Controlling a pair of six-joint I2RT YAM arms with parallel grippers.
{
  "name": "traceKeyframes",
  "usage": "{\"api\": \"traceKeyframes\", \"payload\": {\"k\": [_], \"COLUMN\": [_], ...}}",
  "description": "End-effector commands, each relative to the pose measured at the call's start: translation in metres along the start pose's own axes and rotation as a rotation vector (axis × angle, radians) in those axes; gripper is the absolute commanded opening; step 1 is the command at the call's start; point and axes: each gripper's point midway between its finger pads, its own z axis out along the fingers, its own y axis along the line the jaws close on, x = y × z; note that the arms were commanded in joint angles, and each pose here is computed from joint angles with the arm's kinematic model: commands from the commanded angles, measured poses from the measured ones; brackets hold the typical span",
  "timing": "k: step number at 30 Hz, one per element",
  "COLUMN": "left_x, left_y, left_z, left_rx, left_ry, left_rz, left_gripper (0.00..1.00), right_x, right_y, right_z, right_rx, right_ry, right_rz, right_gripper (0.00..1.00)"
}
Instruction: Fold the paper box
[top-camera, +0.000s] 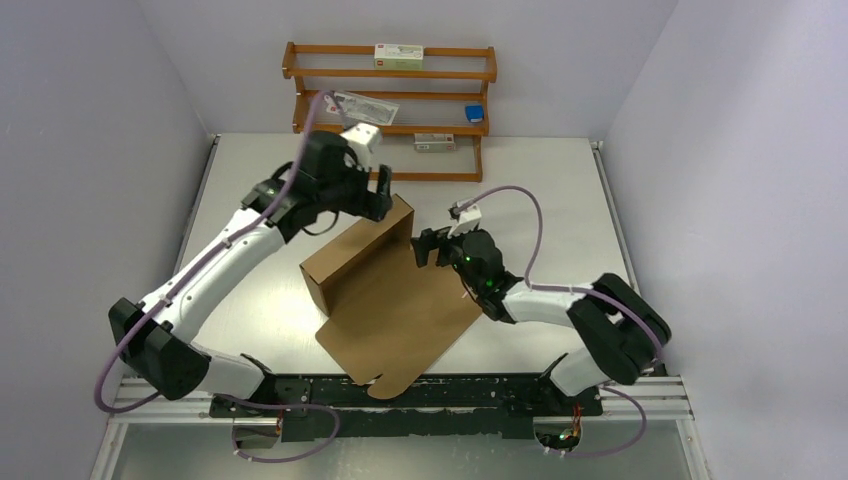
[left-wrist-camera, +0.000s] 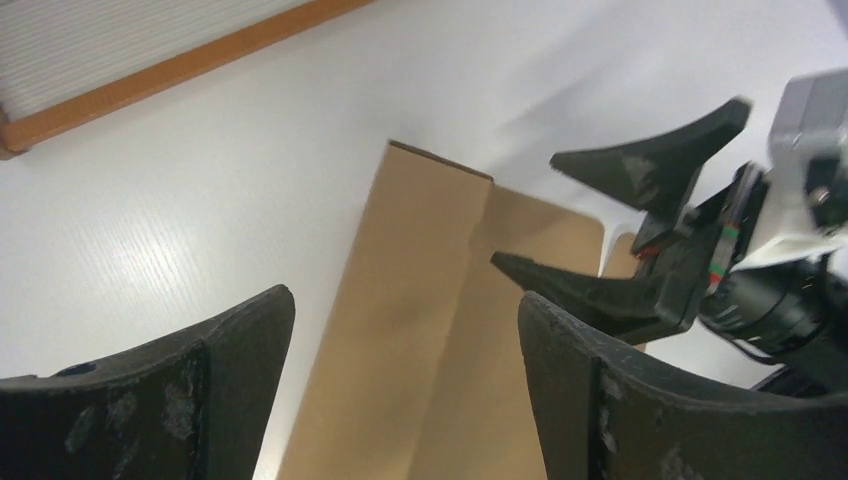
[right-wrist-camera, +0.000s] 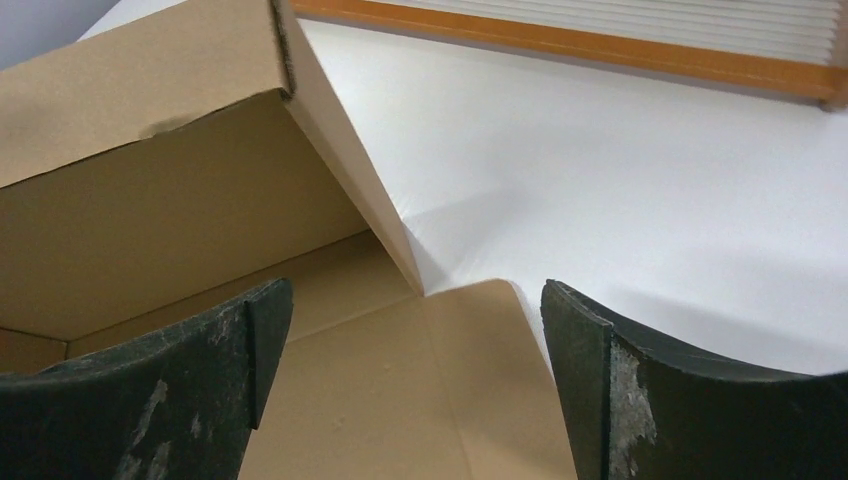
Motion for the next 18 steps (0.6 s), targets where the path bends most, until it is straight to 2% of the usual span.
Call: {"api": "traceKeyframes", "payload": {"k": [1, 6, 10, 18], "left_x": [0.02, 0.033, 0.045, 0.055], "left_y": [0.01, -0.027, -0.049, -0.04], "left_z": [-0.015, -0.021, -0.021, -0.01], "left_rx": [-0.264, -0.314, -0.462, -0.751], "left_ry": [0.061, 0.052, 0.062, 0.068], "left_rz": [0.131, 0.252, 0.434, 0.605], "left_gripper": [0.87, 0.87, 0.86, 0.81], "right_x": [0.004, 0.002, -0.01, -0.031], "right_y": [-0.026, -0.042, -0.049, -0.062], "right_z": [-0.022, -0.049, -0.077, -0.113], "right_rx": [0.142, 0.219, 0.225, 0.253], "right_ry": [0.027, 0.027, -0.048, -0.162], "right_rz": [0.068, 0.109, 0.148, 0.17], "right_gripper": [1.0, 1.0, 1.0, 1.0]}}
